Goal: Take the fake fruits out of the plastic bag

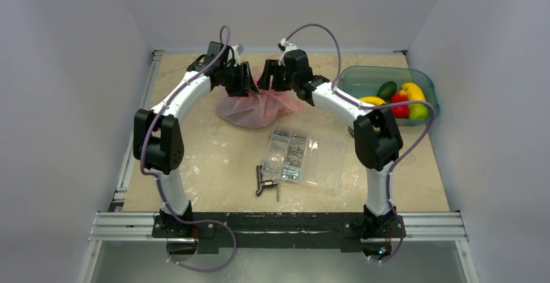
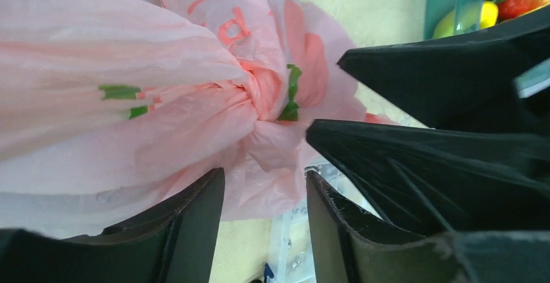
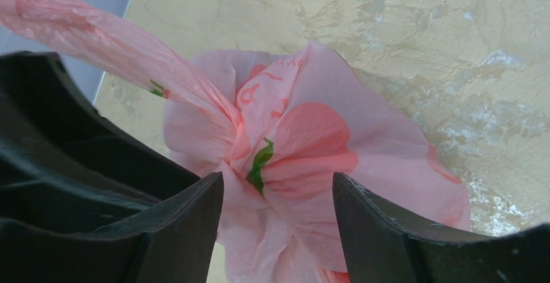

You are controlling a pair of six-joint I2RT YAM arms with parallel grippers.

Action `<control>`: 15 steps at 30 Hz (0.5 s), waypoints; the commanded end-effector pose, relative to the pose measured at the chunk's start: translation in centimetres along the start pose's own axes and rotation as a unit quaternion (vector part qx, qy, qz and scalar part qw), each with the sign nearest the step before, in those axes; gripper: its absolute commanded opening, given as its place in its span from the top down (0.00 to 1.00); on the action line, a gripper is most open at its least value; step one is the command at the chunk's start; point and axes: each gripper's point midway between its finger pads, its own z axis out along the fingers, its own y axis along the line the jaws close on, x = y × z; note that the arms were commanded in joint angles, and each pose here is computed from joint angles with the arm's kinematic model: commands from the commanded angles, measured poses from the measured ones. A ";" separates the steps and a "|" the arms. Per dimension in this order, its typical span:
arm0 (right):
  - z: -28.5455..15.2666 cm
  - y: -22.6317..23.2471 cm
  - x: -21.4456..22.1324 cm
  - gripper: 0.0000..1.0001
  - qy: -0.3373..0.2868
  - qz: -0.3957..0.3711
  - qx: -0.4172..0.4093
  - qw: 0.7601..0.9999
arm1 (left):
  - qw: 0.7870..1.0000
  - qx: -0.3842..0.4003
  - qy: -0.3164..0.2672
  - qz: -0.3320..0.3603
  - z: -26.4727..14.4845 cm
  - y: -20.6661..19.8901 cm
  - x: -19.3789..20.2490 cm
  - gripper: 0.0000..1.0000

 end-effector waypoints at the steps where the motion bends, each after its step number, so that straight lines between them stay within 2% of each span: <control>1: -1.1 1.7 -2.4 0.37 -0.030 0.004 -0.013 0.999 | 1.000 0.027 0.012 0.004 0.6 -0.8 -0.1 0.57; 4: -1.2 1.5 -2.3 0.37 -0.033 0.007 -0.012 0.999 | 0.999 0.028 0.019 -0.006 1.2 -0.3 0.0 0.67; 5: -1.0 1.6 -2.3 0.37 -0.031 0.009 -0.015 0.999 | 0.999 0.034 0.022 -0.009 1.5 -0.3 0.0 0.75; 7: -0.7 1.8 -2.3 0.38 -0.028 0.011 -0.020 0.999 | 0.998 0.038 0.030 -0.028 1.8 0.2 0.2 0.99; 10: 0.0 1.8 -2.1 0.39 -0.025 0.014 -0.019 0.999 | 0.996 0.052 0.033 -0.059 2.3 0.8 0.3 1.00; 15: 1.4 1.7 -2.0 0.37 -0.022 0.020 -0.011 0.999 | 0.996 0.054 0.033 -0.070 2.2 0.8 0.4 1.00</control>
